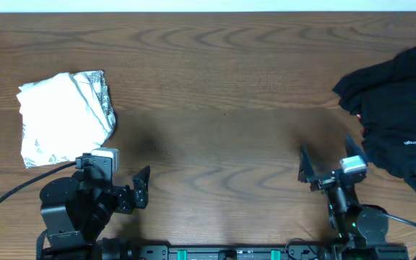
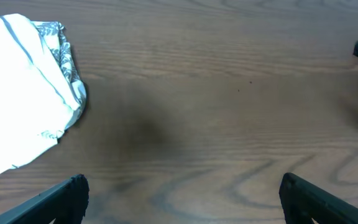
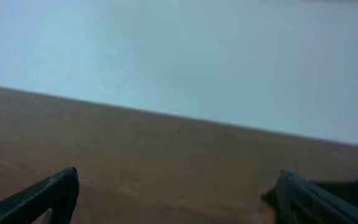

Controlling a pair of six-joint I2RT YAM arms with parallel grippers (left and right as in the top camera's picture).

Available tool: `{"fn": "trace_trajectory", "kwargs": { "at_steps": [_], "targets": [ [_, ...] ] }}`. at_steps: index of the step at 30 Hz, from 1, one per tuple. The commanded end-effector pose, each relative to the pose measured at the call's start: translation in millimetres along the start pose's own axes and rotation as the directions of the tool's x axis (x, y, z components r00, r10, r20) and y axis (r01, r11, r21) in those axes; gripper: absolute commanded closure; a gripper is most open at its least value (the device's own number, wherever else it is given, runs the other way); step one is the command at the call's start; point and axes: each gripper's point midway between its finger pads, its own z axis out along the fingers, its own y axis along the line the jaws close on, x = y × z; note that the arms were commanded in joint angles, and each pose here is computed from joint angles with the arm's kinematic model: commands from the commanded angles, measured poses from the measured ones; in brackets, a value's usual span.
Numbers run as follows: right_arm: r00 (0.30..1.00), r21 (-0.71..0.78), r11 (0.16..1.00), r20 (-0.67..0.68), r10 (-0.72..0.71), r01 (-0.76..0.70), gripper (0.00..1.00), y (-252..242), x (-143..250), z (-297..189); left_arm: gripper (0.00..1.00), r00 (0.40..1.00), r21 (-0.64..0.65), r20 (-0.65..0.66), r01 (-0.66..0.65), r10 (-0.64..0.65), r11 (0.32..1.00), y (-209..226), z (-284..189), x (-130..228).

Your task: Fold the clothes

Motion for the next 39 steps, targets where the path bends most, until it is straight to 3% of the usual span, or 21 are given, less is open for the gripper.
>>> {"fn": "trace_trajectory", "kwargs": {
  "at_steps": [1,4,39],
  "targets": [
    [0.999,0.071,0.997,-0.025,-0.031,0.032,0.01,-13.2,6.0,-0.9,0.02,1.000,0.011,0.000,0.008,-0.008,1.000,-2.0,0.1,0.1],
    [0.992,0.080,0.997,-0.122,-0.014,0.024,0.01,-15.0,30.0,-2.8,0.02,1.000,0.011,0.000,0.008,-0.008,1.000,-2.0,0.1,0.1],
    [0.993,0.081,0.996,-0.121,-0.016,0.026,0.01,-15.2,29.8,-2.8,0.02,1.000,0.011,0.000,0.008,-0.008,1.000,-2.0,0.1,0.1]
  ]
}}
